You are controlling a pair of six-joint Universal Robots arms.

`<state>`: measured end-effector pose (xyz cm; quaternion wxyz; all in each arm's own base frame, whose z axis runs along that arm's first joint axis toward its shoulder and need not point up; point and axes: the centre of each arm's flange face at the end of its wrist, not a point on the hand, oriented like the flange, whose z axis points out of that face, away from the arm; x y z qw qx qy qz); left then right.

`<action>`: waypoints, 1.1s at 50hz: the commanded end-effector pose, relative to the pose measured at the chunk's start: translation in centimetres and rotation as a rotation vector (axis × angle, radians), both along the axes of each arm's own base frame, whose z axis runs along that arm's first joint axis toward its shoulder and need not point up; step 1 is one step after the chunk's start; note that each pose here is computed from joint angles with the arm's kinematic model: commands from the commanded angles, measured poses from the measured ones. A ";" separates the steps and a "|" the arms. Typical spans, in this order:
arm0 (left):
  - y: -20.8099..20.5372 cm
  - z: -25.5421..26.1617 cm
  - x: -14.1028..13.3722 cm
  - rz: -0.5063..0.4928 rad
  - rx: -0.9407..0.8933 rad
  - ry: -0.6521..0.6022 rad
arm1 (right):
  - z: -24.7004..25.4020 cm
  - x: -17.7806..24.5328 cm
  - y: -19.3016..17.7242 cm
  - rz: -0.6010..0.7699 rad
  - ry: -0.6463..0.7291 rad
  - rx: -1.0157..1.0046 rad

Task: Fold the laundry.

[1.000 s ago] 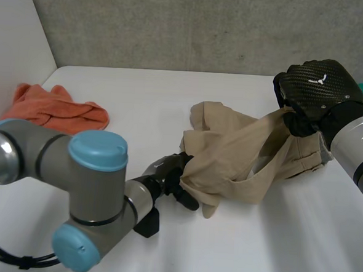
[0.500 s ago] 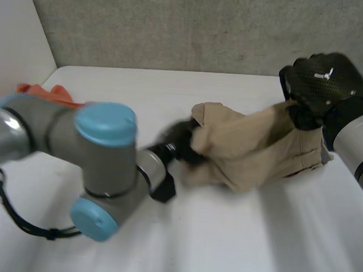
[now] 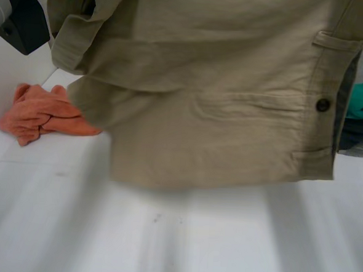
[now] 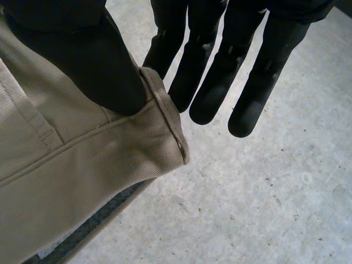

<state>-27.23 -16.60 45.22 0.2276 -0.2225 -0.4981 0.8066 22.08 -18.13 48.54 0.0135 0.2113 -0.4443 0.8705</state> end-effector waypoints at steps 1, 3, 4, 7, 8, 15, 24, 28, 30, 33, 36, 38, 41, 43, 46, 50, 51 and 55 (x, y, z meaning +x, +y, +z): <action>-2.8 -2.5 -1.5 -0.007 0.070 -0.058 | -2.5 0.9 -2.7 -0.006 0.008 0.109; -4.8 -4.2 -2.3 0.011 0.103 -0.094 | -5.2 1.7 -5.1 -0.007 0.019 0.203; -5.7 -5.0 -2.5 0.018 0.117 -0.108 | -6.0 1.9 -5.8 -0.007 0.020 0.230; -9.6 -8.5 -3.5 0.057 0.170 -0.170 | -9.2 2.9 -8.3 -0.008 0.032 0.327; -10.6 -9.5 -3.7 0.066 0.181 -0.186 | -10.2 3.1 -9.0 -0.010 0.037 0.351; -17.5 -18.6 -6.9 0.054 0.186 -0.302 | -18.5 5.3 -15.0 -0.061 0.051 0.463; -24.1 -25.2 -7.9 0.077 0.097 -0.275 | -26.8 8.1 -21.9 -0.096 -0.007 0.342; -25.6 -23.6 -7.7 0.120 0.010 -0.213 | -27.4 9.4 -23.1 -0.069 0.019 0.297; -26.1 -22.8 -7.2 0.157 -0.012 -0.189 | -27.1 9.5 -23.3 -0.068 0.019 0.284; -25.8 -21.6 -6.8 0.208 -0.015 -0.168 | -25.2 9.5 -22.8 -0.065 0.027 0.262; -24.7 -19.6 -6.0 0.242 -0.009 -0.156 | -22.7 8.9 -21.4 -0.060 0.038 0.267; -23.7 -18.3 -5.3 0.254 -0.007 -0.154 | -21.5 8.3 -19.9 -0.045 0.068 0.296; -21.0 -17.0 -4.1 0.260 0.022 -0.172 | -20.3 7.8 -17.9 -0.002 0.113 0.331; -19.4 -16.7 -3.5 0.255 0.048 -0.190 | -20.1 7.5 -16.0 0.053 0.176 0.383; -15.4 -16.3 -2.2 0.240 0.117 -0.232 | -20.9 6.8 -13.2 0.117 0.271 0.495; -10.5 -18.1 -0.1 0.222 0.266 -0.321 | -23.5 4.7 -10.7 0.118 0.386 0.678; -8.6 -19.4 0.6 0.213 0.334 -0.363 | -23.9 4.2 -10.1 0.115 0.410 0.710; -3.9 -22.9 2.0 0.170 0.496 -0.464 | -26.7 2.1 -7.7 0.102 0.525 0.830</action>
